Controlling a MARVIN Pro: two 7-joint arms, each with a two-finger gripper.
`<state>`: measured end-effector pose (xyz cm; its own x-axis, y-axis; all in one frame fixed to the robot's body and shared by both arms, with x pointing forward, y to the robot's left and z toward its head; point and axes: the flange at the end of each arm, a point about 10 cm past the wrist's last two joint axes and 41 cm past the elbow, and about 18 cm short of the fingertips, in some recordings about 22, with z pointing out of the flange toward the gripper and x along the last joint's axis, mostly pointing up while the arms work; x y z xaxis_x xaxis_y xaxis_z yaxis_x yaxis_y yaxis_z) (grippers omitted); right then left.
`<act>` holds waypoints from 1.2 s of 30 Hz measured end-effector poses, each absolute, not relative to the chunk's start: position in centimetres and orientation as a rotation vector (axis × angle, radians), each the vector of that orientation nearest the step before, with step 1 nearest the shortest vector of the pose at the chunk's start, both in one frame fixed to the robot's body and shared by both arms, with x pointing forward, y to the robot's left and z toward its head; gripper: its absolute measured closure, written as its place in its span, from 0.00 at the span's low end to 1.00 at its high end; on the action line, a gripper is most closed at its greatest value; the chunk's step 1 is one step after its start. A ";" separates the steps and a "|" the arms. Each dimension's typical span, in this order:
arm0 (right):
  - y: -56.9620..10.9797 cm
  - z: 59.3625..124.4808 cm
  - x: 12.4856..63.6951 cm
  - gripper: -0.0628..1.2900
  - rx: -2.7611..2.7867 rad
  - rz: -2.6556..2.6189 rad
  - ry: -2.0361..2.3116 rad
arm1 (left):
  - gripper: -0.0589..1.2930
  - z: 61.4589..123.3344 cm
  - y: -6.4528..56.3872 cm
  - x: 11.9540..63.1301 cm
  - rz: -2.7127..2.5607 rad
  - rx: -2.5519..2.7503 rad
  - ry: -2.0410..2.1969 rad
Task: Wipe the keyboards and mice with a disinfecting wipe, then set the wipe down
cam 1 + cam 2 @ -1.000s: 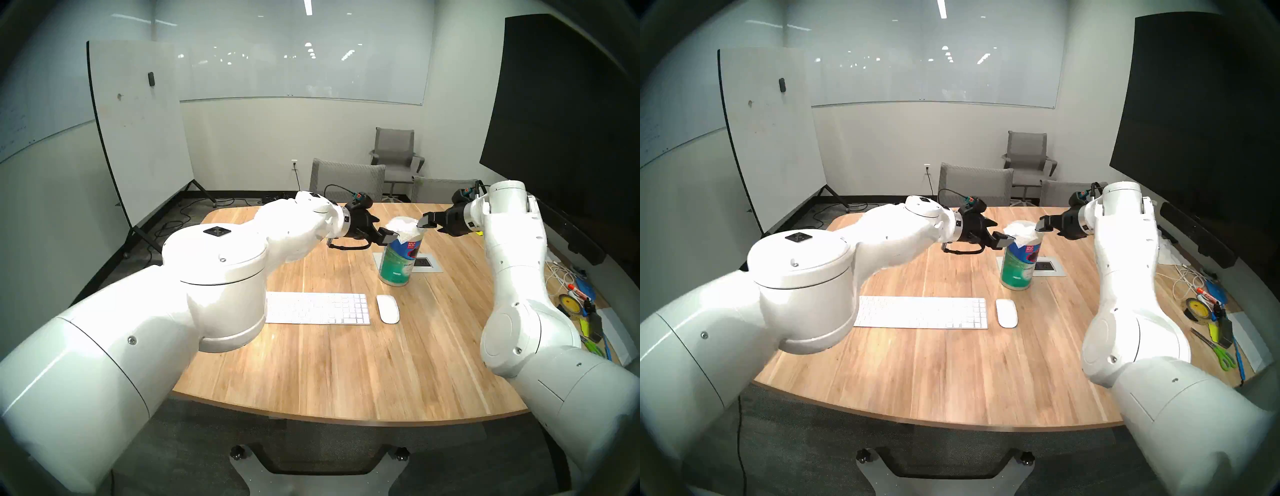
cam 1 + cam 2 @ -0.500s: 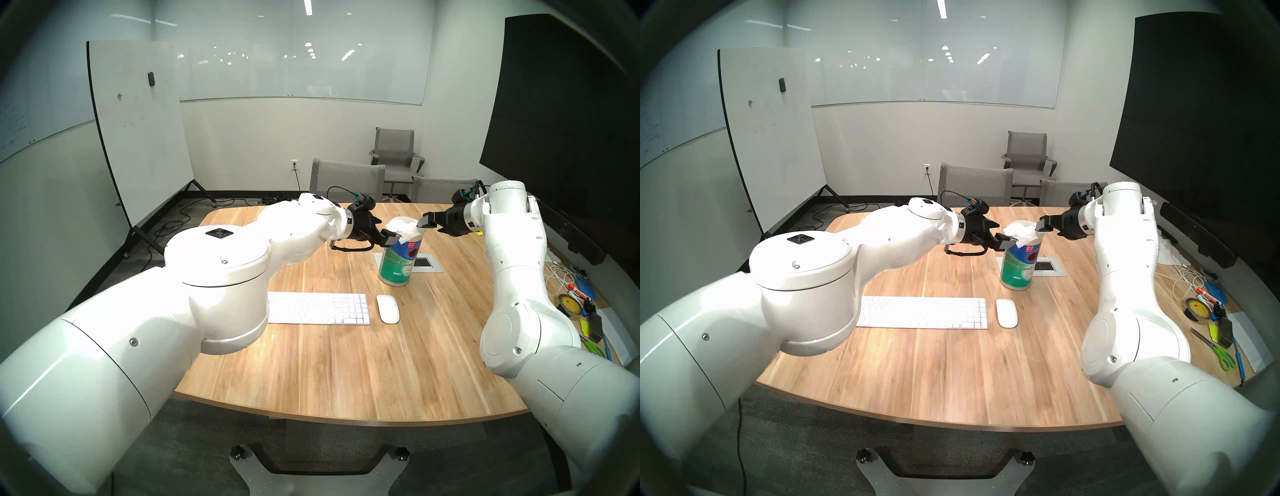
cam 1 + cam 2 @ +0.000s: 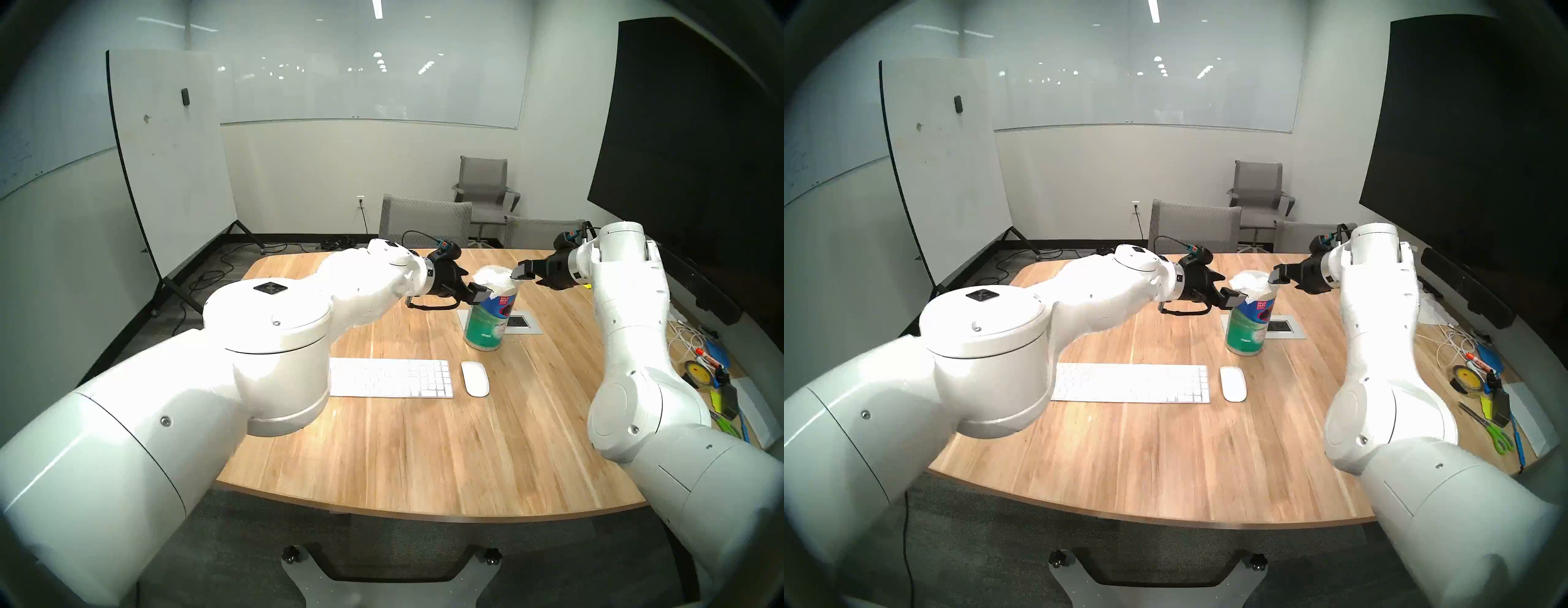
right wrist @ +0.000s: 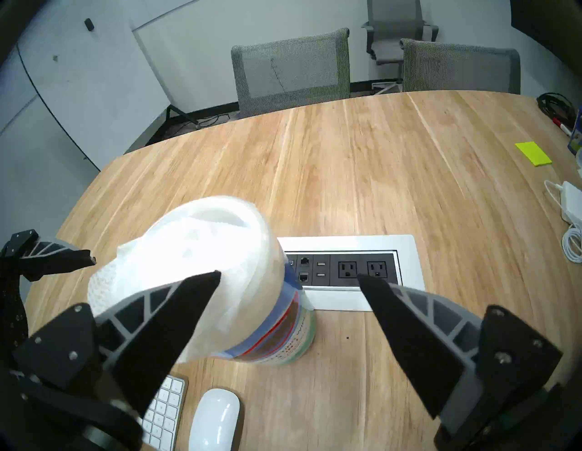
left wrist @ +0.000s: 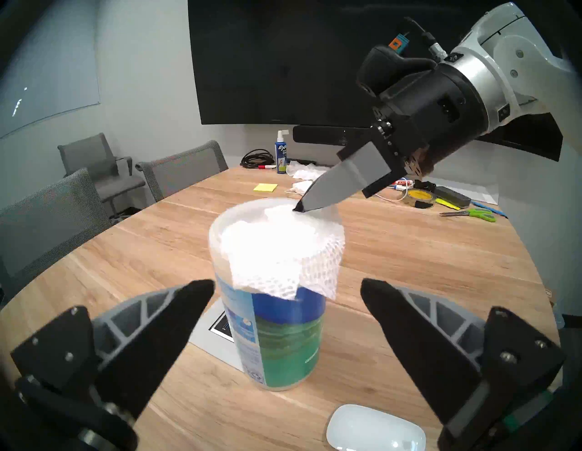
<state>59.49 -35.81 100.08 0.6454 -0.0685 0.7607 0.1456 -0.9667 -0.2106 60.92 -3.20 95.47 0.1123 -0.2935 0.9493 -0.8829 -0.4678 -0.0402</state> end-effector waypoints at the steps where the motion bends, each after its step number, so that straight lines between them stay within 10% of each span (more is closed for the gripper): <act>1: -35.8 100.1 59.5 0.05 -2.613 -1.224 -0.062 | 0.02 95.5 -3.2 60.9 1.364 1.836 -1.142; 19: -35.8 100.0 59.5 0.05 -2.611 -1.223 -0.058 | 0.03 94.9 -3.1 60.9 1.371 1.855 -1.127; 36: -35.8 100.0 59.5 0.05 -2.608 -1.223 -0.054 | 0.44 94.6 -2.7 61.2 1.387 1.880 -1.110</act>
<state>59.48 -35.82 100.01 0.6450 -0.0757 0.7604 0.1426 -0.9657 -0.2171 61.17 -2.67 94.63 0.1276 -0.2940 0.9473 -0.8598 -0.5090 -0.0422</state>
